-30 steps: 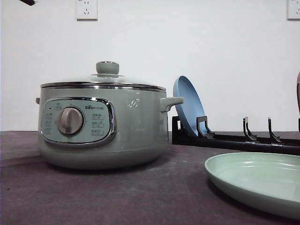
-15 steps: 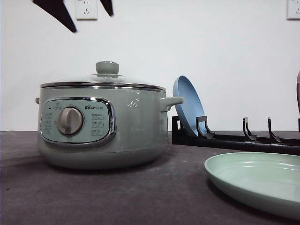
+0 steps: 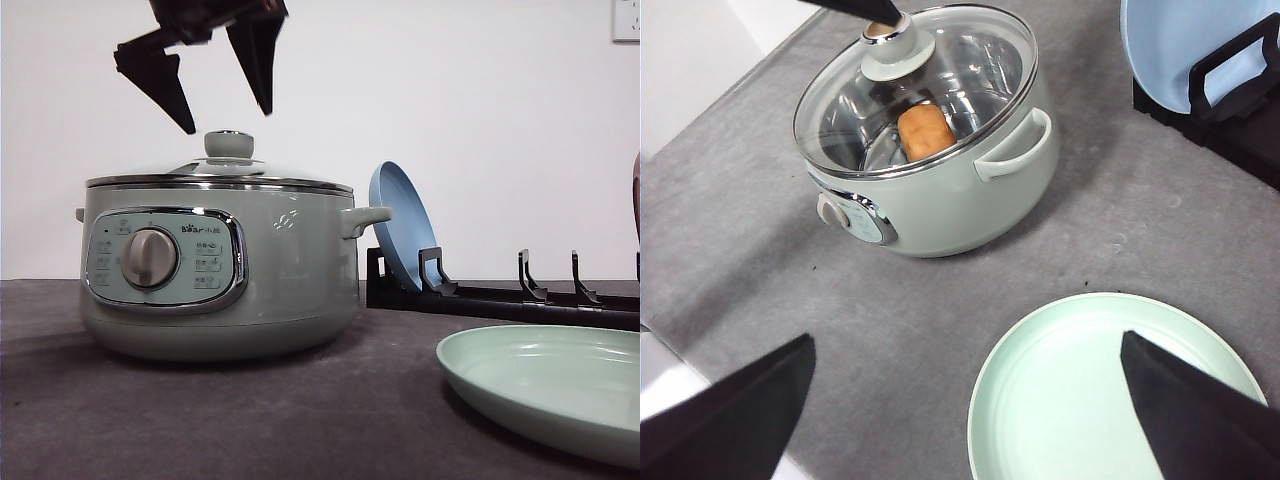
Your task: Transfer potato from steamer to green plate
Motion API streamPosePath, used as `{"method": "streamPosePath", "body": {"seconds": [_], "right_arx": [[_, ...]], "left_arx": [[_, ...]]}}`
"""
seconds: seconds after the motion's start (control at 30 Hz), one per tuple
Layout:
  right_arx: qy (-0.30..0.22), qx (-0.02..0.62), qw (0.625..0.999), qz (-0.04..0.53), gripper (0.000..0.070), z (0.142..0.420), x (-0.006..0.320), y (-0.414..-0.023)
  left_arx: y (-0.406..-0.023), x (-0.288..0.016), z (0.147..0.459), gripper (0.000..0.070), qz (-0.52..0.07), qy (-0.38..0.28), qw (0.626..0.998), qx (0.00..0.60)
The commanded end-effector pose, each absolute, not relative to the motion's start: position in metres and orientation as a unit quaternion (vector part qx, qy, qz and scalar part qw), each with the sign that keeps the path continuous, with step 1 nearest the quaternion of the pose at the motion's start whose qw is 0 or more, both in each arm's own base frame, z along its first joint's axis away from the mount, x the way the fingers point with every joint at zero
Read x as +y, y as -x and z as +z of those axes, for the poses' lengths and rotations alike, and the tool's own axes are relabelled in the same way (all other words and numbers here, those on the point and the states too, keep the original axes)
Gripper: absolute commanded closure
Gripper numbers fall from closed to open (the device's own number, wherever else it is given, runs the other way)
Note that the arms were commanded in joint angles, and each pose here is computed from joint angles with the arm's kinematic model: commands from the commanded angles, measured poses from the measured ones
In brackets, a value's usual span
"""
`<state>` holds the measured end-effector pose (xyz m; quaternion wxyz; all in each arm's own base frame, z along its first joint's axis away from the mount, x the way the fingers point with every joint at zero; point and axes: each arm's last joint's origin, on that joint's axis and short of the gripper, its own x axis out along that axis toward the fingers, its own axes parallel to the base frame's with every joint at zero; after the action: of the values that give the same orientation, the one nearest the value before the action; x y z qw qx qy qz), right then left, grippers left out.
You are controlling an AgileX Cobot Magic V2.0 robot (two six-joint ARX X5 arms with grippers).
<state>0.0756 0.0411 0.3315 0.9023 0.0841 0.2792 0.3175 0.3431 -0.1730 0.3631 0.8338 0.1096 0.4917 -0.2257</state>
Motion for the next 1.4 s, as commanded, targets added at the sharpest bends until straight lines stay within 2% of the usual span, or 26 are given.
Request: {"method": "streamPosePath", "body": {"seconds": [0.0,0.67,1.13,1.23,1.33,1.37], "right_arx": [[-0.087,0.275,0.903,0.319,0.0082,0.334,0.042,-0.076],[-0.087,0.275,0.903,0.319,0.0082,0.334,0.042,-0.076],[-0.087,0.275,0.903,0.319,0.0082,0.334,0.042,-0.076],[-0.087,0.275,0.903,0.319,0.0082,0.334,0.042,-0.076],[-0.087,0.275,0.903,0.319,0.0082,0.334,0.042,-0.076],[-0.087,0.275,0.903,0.319,0.0082,0.334,0.042,-0.076]], "left_arx": [[-0.347,-0.178,0.364,0.0,-0.23,-0.121,0.836,0.484],[-0.353,-0.185,0.348,0.0,-0.232,-0.132,0.819,0.508],[-0.352,-0.188,0.347,0.0384,-0.235,-0.134,0.817,0.51],[-0.352,-0.188,0.346,0.0489,-0.235,-0.135,0.816,0.511],[-0.352,-0.188,0.346,0.0677,-0.233,-0.132,0.816,0.512],[-0.352,-0.188,0.346,0.0693,-0.233,-0.131,0.816,0.513]]}}
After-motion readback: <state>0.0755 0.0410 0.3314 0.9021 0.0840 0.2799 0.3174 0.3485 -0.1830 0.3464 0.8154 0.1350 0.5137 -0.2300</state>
